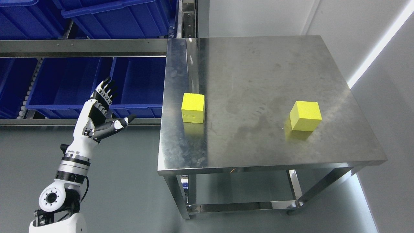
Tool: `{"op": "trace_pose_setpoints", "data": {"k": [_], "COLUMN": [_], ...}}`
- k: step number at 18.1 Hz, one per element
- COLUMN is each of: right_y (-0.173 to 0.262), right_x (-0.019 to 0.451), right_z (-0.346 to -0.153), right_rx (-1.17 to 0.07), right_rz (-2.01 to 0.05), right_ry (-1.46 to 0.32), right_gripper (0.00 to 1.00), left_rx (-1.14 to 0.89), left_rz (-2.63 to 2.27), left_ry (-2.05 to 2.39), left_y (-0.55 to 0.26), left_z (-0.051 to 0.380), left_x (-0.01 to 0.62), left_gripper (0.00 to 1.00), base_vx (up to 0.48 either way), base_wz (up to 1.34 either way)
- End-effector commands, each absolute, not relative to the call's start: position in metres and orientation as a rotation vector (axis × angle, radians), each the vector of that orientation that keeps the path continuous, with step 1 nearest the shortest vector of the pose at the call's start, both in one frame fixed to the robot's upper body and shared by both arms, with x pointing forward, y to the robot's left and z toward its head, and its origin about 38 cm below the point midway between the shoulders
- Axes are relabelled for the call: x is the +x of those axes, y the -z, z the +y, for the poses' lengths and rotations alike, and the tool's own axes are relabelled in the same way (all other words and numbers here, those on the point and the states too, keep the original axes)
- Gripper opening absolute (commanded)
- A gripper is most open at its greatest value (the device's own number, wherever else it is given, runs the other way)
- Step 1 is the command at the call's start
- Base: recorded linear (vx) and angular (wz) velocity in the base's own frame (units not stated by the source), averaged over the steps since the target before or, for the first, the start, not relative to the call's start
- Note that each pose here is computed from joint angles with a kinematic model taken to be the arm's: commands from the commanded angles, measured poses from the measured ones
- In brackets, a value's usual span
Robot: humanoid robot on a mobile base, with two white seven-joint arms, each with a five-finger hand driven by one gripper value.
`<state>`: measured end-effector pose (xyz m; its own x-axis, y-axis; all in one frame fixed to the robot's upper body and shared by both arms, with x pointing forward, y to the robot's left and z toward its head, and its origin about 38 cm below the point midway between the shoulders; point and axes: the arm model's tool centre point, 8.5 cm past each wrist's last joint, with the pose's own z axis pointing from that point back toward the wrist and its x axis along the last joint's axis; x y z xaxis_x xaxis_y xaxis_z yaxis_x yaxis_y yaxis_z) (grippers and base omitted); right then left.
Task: Move yellow foam block to right shelf middle
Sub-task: 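Raise the open left hand toward the nearer yellow foam cube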
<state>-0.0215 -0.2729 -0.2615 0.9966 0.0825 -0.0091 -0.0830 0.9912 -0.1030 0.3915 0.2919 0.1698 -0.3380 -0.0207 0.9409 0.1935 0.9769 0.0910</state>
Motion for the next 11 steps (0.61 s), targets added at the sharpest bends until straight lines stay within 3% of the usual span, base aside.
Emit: {"op": "trace_pose_setpoints", "data": {"k": [1, 11], "right_y": [0.261, 0.261], "right_x": [-0.015, -0.015], "right_z": [-0.284, -0.284], "right_rx": [-0.125, -0.125], "right_rz": [-0.018, -0.018], "right_ry": [-0.092, -0.093], "right_gripper": [1.0, 1.0], "left_rx": [-0.134, -0.199], "left_rz": [-1.888, -1.886], "left_ry": [0.253, 0.338], "left_y": [-0.166, -0.164], "left_z": [0.288, 0.274], "left_x": [0.391, 0.389], "left_gripper": [1.0, 1.0], "base_vx": [0.0, 0.0], "base_wz": [0.0, 0.0]}}
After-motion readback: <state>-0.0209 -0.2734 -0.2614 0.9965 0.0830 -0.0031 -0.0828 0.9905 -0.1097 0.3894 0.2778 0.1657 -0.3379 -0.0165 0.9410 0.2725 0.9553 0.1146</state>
